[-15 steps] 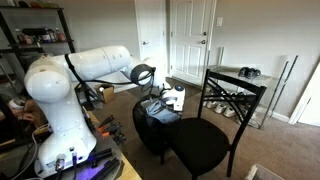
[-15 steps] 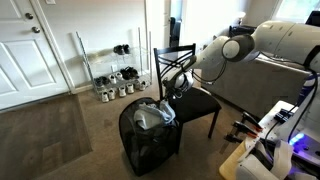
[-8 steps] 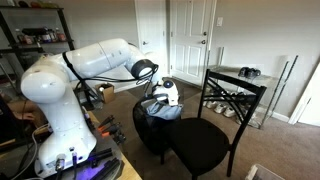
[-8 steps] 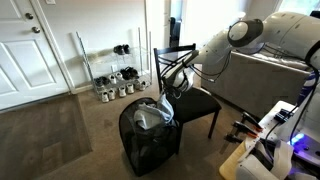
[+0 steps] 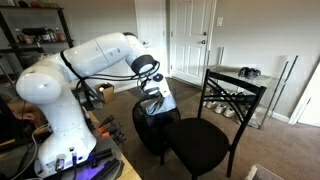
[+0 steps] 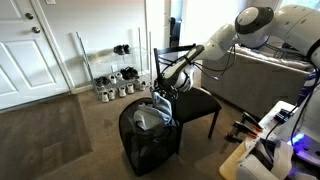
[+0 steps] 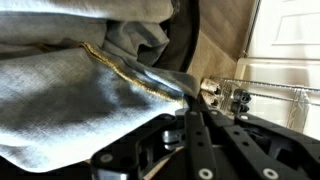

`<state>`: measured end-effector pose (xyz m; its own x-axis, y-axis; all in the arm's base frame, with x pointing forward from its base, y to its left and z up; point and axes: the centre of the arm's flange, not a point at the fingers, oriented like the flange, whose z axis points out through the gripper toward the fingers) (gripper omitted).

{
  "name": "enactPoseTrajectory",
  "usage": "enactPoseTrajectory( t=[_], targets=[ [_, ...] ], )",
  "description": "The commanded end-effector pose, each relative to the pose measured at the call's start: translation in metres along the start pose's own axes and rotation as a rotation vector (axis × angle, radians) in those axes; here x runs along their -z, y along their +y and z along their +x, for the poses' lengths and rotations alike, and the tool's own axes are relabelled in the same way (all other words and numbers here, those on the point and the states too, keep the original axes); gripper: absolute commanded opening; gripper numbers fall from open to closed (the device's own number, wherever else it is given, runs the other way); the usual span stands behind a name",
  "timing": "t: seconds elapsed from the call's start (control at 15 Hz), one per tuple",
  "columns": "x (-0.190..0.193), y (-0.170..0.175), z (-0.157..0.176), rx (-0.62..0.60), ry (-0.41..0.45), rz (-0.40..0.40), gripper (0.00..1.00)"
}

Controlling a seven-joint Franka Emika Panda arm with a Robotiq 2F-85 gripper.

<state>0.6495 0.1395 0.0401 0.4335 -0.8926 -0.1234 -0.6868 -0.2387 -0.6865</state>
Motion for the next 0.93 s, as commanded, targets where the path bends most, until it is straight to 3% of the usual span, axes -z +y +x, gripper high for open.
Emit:
enactPoseTrajectory(
  t=[0.0,0.27,0.47,0.87],
  targets=[
    [0.048,0.039,-0.053,0.135,-0.077,-0.016,0.0],
    [0.05,0.059,-0.104,0.251,-0.257,-0.082,0.0],
    [0.047,0.079,-0.148,0.317,-0.34,-0.128,0.0],
    [0.032,0.08,-0.177,0.312,-0.36,-0.15,0.0]
  ],
)
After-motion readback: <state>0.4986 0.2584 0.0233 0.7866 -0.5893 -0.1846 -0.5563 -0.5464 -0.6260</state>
